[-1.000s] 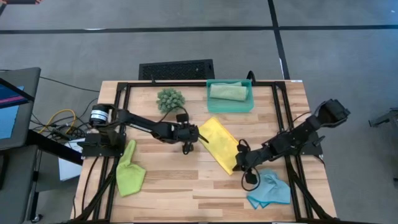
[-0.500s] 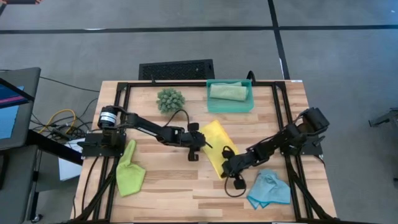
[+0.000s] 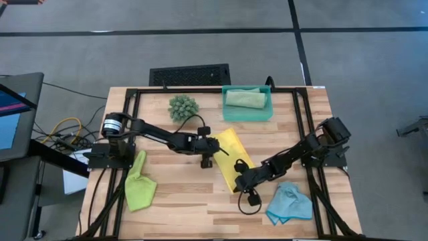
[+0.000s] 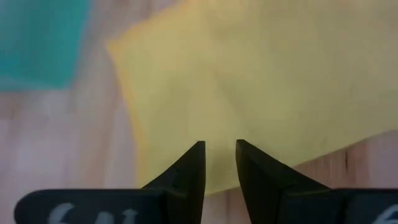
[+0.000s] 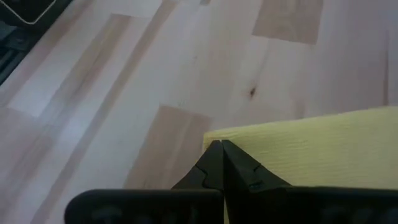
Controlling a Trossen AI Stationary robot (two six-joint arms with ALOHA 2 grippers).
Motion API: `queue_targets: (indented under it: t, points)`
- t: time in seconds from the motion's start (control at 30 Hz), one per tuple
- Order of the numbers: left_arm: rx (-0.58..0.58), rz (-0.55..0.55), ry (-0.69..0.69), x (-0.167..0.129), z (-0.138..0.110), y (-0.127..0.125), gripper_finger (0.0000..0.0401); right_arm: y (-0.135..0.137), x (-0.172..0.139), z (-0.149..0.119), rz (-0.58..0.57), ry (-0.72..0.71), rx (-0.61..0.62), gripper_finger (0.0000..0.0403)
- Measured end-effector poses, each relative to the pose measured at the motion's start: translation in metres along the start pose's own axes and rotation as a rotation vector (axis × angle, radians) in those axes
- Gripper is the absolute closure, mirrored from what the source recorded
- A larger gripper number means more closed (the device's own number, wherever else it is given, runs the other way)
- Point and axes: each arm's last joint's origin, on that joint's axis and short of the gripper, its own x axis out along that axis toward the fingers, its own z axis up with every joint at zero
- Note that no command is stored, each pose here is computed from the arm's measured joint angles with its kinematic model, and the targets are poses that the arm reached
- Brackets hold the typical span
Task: Roll microfiber towels into tight, uniform cylinder then place into a basket
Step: Roll the yellow microfiber cloth
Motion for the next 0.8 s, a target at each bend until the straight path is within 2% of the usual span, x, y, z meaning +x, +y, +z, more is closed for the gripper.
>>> queue_targets:
  t: [0.13,0.27,0.37,0.5,0.6,0.8]
  points:
    - [0.003,-0.021,-0.038,-0.003,0.005,-0.007,0.0320,0.001,-0.012,0.013,-0.059,-0.063,-0.012,0.0386]
    - [0.002,-0.021,-0.023,-0.001,0.000,-0.007,0.0320,0.001,-0.029,0.015,-0.148,-0.017,0.012,0.0387]
    - [-0.004,-0.009,0.002,0.003,-0.008,-0.003,0.0320,0.000,-0.041,0.007,-0.193,0.084,0.062,0.0388]
    - [-0.040,0.006,0.044,0.009,-0.020,0.006,0.0320,0.000,-0.042,-0.009,-0.217,0.243,0.122,0.0382]
    - [-0.068,0.019,0.055,0.012,-0.024,0.013,0.0320,0.004,-0.033,-0.015,-0.174,0.276,0.127,0.0378]
    - [-0.089,0.060,0.077,0.015,-0.030,0.021,0.0320,0.013,-0.011,-0.013,0.084,0.215,0.105,0.0377]
